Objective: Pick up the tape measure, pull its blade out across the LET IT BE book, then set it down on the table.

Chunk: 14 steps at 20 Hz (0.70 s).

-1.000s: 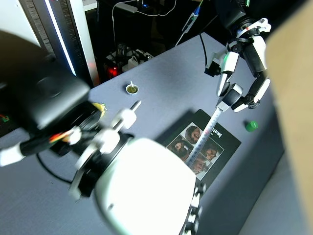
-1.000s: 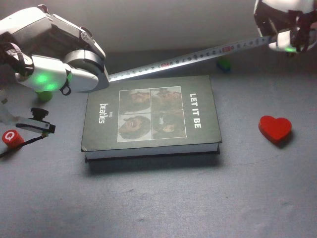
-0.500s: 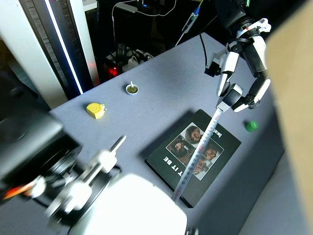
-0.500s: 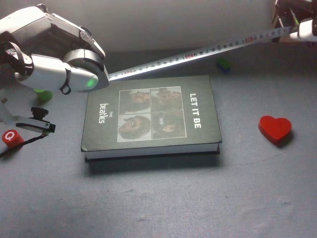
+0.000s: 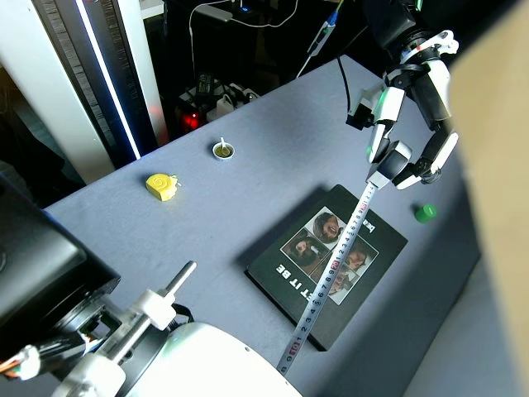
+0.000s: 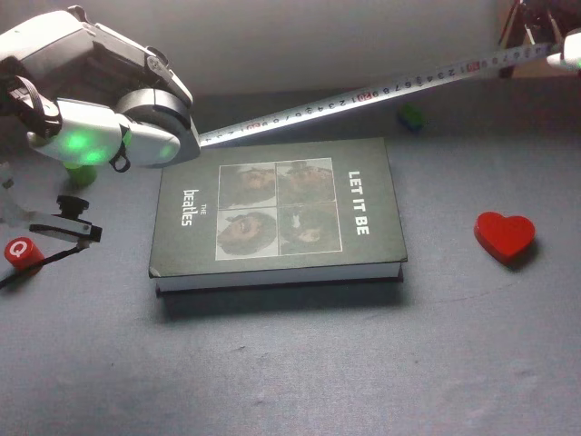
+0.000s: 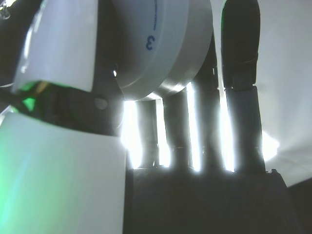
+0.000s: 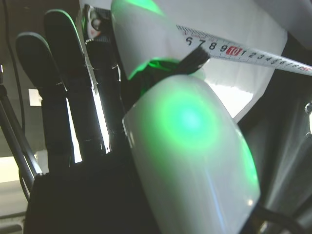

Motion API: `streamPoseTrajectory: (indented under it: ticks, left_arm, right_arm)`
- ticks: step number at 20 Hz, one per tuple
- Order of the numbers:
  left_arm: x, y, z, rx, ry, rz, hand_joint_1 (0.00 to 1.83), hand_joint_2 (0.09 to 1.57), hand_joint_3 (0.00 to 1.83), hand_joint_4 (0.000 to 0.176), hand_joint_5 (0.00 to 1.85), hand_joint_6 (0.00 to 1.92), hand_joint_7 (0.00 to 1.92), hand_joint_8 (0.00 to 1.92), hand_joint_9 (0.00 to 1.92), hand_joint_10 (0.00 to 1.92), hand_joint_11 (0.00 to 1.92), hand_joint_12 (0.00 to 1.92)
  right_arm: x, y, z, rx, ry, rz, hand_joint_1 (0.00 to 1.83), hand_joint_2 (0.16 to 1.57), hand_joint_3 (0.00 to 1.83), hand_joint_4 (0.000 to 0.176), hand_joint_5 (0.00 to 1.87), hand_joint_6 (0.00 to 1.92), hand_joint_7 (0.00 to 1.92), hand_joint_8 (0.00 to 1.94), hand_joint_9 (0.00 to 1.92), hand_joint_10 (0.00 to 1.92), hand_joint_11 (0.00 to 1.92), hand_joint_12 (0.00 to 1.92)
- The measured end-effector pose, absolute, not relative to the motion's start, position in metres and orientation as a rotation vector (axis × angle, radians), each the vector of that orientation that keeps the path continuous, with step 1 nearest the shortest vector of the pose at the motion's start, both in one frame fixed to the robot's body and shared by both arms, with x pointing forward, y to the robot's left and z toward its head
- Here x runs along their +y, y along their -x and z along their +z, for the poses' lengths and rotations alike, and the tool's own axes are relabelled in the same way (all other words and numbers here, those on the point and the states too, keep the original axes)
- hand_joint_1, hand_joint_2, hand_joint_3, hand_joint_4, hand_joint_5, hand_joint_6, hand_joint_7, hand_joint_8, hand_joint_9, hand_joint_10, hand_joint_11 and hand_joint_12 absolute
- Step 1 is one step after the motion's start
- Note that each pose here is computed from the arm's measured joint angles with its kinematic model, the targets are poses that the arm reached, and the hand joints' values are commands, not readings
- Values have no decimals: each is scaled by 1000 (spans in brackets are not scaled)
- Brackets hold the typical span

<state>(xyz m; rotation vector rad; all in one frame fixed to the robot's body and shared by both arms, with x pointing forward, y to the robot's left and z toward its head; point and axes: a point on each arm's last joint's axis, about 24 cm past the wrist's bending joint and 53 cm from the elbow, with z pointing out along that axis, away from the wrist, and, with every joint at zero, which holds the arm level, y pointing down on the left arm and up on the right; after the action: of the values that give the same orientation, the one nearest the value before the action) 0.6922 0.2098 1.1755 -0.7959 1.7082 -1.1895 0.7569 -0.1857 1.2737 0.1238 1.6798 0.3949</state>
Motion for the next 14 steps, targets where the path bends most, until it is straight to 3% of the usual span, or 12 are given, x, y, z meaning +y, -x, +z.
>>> streamPoseTrajectory:
  ticks: [10,12,14]
  left_arm:
    - [210,-692,1176,1710,790,-1186,1389,1069,0,0,1036,723,1076,812,1015,1119,953,998]
    - [210,-692,1175,1712,784,-1182,1388,1070,0,0,1053,699,1045,853,1022,1112,953,1000]
    - [210,-692,1175,1712,783,-1182,1388,1074,0,0,1045,701,1032,885,1015,1124,945,997]
  right_arm:
    - [-184,-752,1276,1674,-111,387,1204,1158,0,0,850,1087,960,1147,836,922,616,1353]
    - [-183,-749,1277,1673,-109,390,1202,1161,1,0,820,1152,972,1108,842,915,603,1366]
    - [-183,-747,1279,1668,-108,389,1173,1197,5,0,749,1263,898,1195,755,836,532,1319]
